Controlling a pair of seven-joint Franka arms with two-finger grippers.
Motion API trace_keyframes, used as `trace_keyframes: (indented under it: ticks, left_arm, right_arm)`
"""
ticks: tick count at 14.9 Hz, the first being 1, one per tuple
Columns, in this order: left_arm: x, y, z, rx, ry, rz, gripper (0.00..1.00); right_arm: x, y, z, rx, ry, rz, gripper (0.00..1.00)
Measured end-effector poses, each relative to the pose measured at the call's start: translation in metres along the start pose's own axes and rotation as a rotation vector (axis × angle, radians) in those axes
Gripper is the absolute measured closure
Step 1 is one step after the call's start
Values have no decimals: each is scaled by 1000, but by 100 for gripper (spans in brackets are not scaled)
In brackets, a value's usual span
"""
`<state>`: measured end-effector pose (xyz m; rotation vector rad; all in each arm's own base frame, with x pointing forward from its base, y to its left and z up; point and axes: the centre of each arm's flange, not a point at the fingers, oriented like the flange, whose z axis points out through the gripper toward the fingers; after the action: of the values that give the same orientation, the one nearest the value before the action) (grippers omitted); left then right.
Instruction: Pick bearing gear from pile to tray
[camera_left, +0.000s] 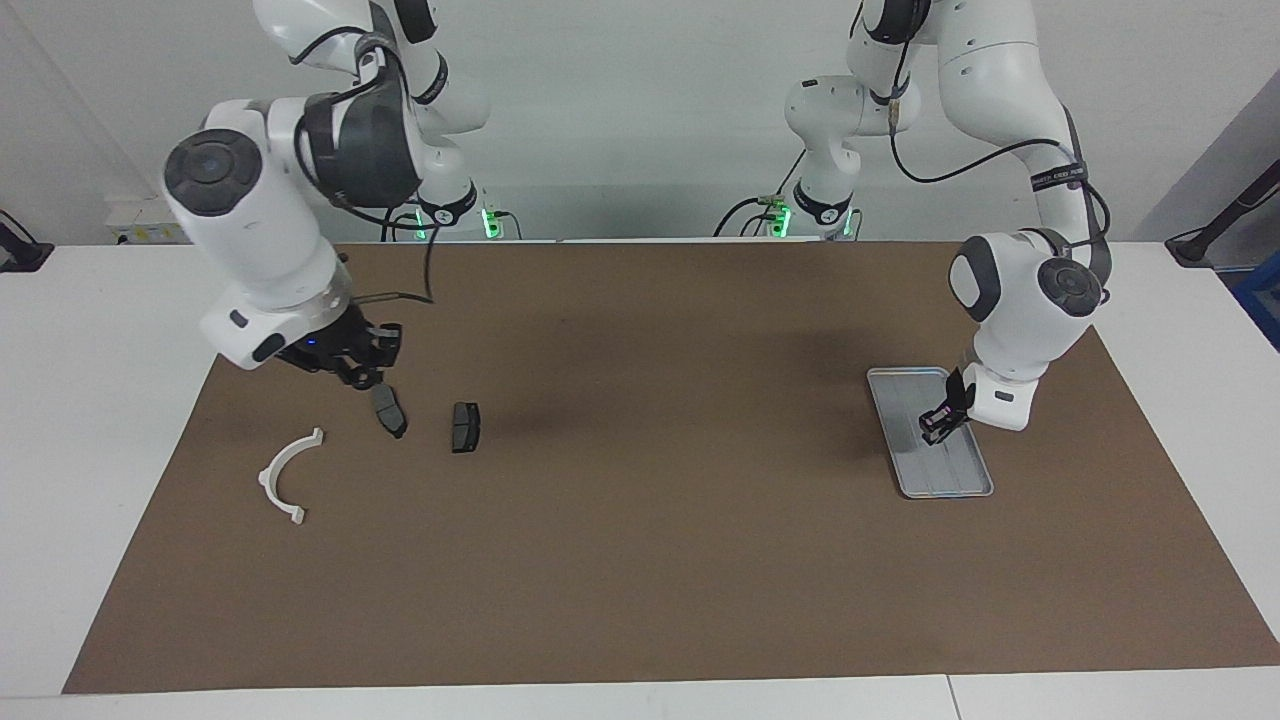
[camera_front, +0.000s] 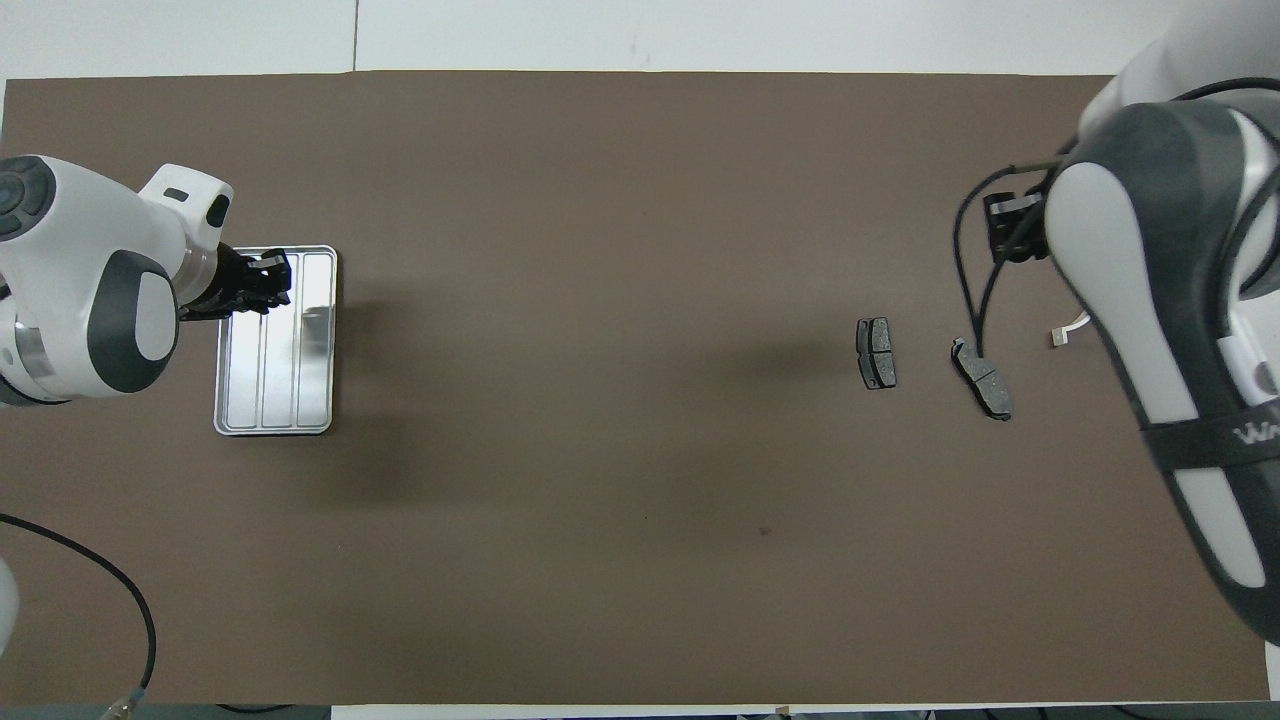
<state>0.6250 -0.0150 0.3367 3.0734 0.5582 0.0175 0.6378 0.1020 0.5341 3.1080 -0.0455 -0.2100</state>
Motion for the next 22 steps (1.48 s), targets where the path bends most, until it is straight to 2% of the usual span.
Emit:
trace_keyframes:
  ticks: [2,7,10,12,14,16,17,21,22]
  left_arm:
    - [2,-4,12,4,-7,2,76]
    - [-2,-16,30,7,-11,24,76]
    - [-3,-19,34,3,-2,24,76]
    - [-2,-18,33,-4,18,24,76]
    - [-2,-17,35,-5,20,26,76]
    - [-3,-15,37,-5,18,29,62]
    - [-4,-15,38,-5,17,30,48]
    - [-5,-13,37,-4,9,34,7]
    - [-5,-11,34,-2,0,36,0]
  right_arm:
    - [-19,-78,-2,19,7,112,65]
    - [-74,-249,9,83,112,288,65]
    - [-79,-313,64,113,135,321,65]
    - [-75,-334,107,104,127,331,65]
    - [-73,-361,151,111,148,355,65]
    - [-70,-380,192,117,163,365,65]
    - [-68,-383,207,113,165,362,65]
    - [-61,-383,231,104,177,360,65]
    - [-60,-382,235,103,178,360,65]
